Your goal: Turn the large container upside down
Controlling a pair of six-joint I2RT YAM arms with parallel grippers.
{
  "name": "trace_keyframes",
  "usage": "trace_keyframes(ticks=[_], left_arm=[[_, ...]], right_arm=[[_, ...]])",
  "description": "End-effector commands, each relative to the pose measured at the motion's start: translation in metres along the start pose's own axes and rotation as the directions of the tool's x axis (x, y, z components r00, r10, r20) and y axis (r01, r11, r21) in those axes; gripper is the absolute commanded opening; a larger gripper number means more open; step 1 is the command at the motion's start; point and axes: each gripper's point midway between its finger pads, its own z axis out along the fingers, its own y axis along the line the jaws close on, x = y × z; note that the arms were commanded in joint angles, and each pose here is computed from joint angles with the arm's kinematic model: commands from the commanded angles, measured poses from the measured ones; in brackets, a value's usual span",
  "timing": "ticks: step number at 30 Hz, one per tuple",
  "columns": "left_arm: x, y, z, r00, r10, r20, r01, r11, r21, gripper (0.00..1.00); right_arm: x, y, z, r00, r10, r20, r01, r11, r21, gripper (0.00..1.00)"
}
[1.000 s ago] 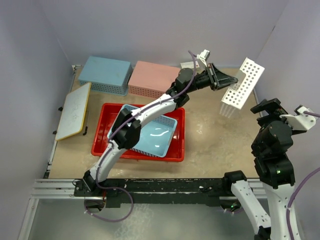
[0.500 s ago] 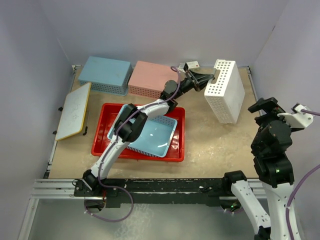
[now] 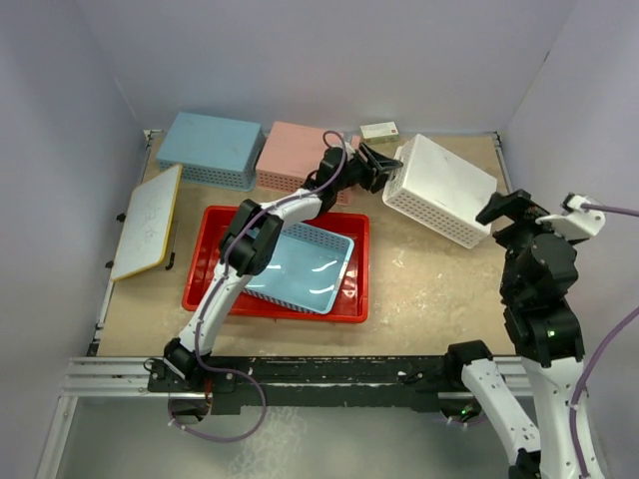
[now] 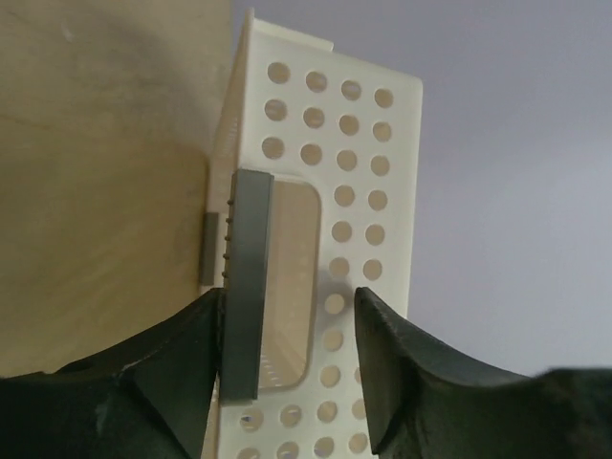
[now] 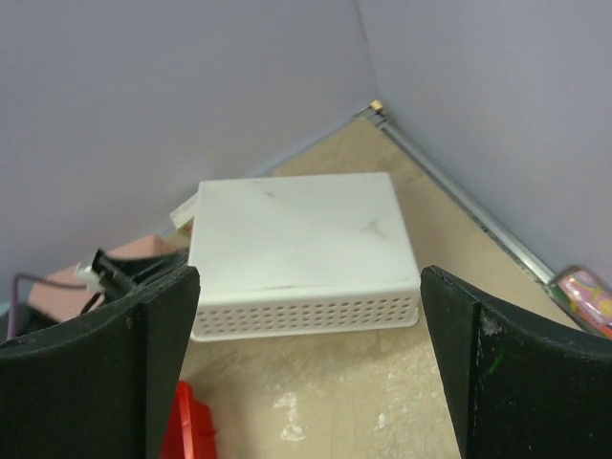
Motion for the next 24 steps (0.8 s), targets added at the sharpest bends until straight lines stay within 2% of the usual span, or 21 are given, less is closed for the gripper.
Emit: trace_keyframes(ticks=[1, 3, 6, 10, 12, 13, 16, 21, 24], left_arm=[[0.001, -0.021, 0.002, 0.962, 0.269, -0.043, -0.272, 0.954, -0.126, 0.59], [-0.004, -0.013, -0.001, 0.946, 0.318, -0.053, -0.323, 0.926, -0.197, 0.64], [-0.015, -0.008, -0.007, 0.905, 0.423, -0.054, -0.42, 0.862, -0.284, 0.65], [-0.026, -0.007, -0.015, 0.848, 0.525, -0.074, -0.514, 0.779, -0.36, 0.65], [-0.029, -0.011, -0.02, 0.823, 0.562, -0.083, -0.547, 0.744, -0.384, 0.66], [-0.03, -0.013, -0.023, 0.811, 0.578, -0.087, -0.561, 0.727, -0.395, 0.66], [-0.034, -0.021, -0.031, 0.777, 0.622, -0.095, -0.597, 0.681, -0.425, 0.66], [-0.032, -0.053, -0.039, 0.743, 0.663, -0.086, -0.633, 0.656, -0.41, 0.67], [-0.025, -0.088, -0.051, 0.694, 0.716, -0.078, -0.678, 0.613, -0.405, 0.68]], right_arm=[[0.02, 0.043, 0.004, 0.99, -0.104, -0.093, 0.082, 0.972, -0.222, 1.0], [0.038, 0.05, 0.007, 0.972, -0.156, -0.175, 0.109, 0.961, -0.255, 1.0], [0.078, 0.056, 0.011, 0.916, -0.197, -0.35, 0.107, 0.959, -0.261, 1.0], [0.153, 0.046, 0.008, 0.771, -0.157, -0.618, 0.067, 0.984, -0.166, 1.0], [0.183, 0.038, 0.003, 0.711, -0.144, -0.688, 0.065, 0.988, -0.14, 1.0], [0.198, 0.033, -0.001, 0.685, -0.135, -0.716, 0.066, 0.99, -0.123, 1.0], [0.225, 0.021, -0.008, 0.655, -0.096, -0.75, 0.051, 0.995, -0.083, 1.0], [0.25, 0.013, -0.008, 0.645, -0.05, -0.762, 0.029, 0.999, -0.041, 1.0], [0.264, 0.012, -0.001, 0.648, -0.041, -0.761, 0.028, 0.999, -0.03, 1.0]])
